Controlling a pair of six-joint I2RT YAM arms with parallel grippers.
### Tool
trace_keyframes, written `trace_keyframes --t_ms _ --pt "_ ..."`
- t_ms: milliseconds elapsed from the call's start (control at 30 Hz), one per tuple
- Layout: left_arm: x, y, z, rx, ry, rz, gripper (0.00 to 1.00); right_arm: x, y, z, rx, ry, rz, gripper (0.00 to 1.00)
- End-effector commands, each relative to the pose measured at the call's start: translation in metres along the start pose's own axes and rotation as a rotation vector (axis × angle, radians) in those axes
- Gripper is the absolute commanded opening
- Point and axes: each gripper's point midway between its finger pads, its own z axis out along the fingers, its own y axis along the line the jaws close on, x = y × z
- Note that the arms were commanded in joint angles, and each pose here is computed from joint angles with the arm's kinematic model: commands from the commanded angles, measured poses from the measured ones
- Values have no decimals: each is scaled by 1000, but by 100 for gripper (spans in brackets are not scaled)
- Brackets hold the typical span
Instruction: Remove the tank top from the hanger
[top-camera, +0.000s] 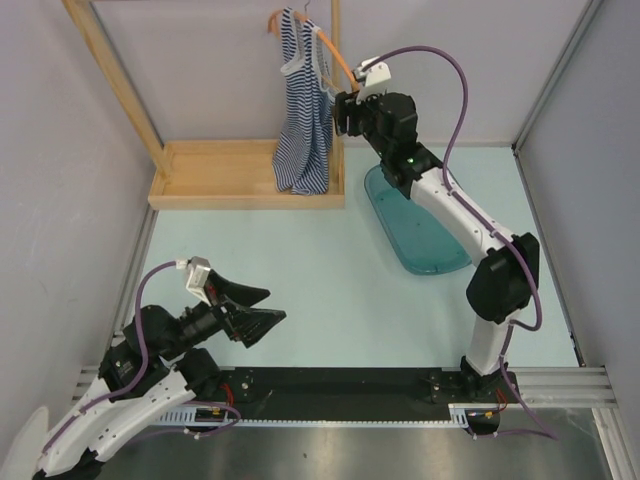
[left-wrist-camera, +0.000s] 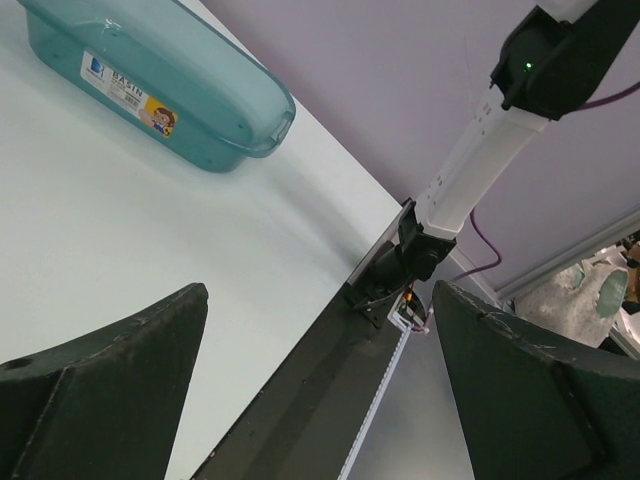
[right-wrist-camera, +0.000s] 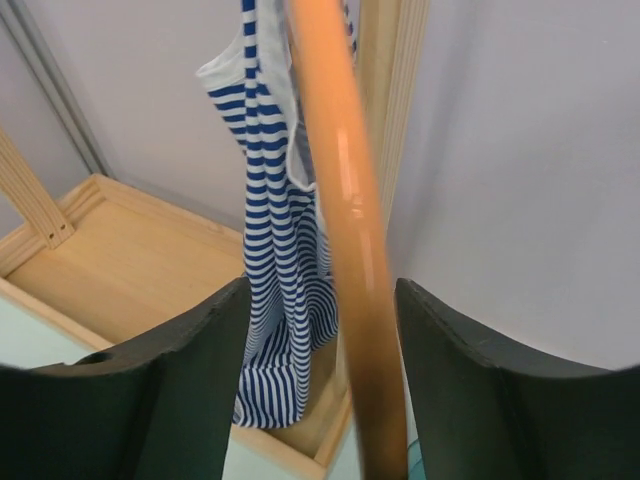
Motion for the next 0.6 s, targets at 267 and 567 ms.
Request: trace_keyframes --t_ms 267,567 --pt "-5 -9 -7 29 0 15 99 -67 10 19 -13 -161 -36 41" --pt "-9 -9 -8 17 -8 14 99 -67 26 16 -59 -179 12 0"
